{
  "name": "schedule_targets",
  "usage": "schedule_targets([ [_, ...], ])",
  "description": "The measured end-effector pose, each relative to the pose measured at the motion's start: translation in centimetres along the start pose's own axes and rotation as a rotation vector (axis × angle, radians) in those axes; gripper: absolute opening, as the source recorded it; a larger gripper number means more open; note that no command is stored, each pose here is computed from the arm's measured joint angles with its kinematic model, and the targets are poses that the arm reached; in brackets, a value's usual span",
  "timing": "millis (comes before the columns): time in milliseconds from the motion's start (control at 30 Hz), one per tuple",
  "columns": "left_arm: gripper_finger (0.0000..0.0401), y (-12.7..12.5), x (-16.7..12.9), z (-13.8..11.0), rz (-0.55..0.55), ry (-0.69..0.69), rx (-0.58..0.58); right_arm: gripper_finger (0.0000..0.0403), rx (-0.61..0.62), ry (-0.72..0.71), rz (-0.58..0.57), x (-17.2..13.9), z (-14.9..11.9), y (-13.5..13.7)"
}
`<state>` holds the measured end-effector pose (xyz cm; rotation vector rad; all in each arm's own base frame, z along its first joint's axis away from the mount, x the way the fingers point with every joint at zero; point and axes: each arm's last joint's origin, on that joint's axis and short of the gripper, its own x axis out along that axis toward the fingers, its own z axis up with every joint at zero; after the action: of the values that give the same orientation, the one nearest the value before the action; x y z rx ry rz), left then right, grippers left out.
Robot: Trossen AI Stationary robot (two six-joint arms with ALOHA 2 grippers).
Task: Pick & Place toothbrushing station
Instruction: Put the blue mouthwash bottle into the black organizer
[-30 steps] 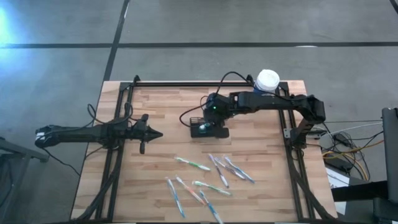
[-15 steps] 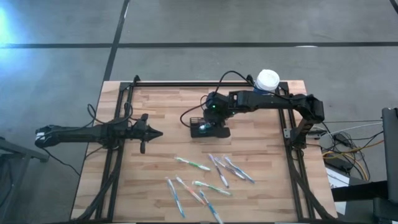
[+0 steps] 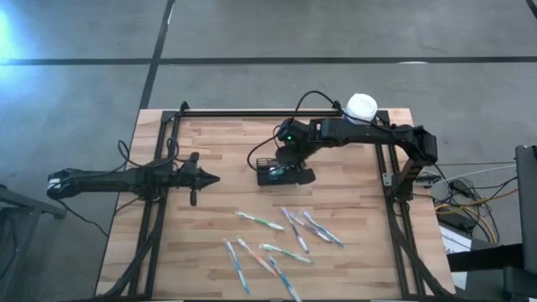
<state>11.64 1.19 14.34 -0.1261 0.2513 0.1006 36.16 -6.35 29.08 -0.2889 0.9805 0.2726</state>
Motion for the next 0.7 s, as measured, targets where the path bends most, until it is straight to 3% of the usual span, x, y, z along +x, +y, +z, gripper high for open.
schedule_targets([
  [700, 0.0014, 0.0, 0.0, 0.0, 0.014, -0.001, 0.007, 0.0087, -0.051, 0.027, 0.016, 0.4, -0.8, -1.0],
])
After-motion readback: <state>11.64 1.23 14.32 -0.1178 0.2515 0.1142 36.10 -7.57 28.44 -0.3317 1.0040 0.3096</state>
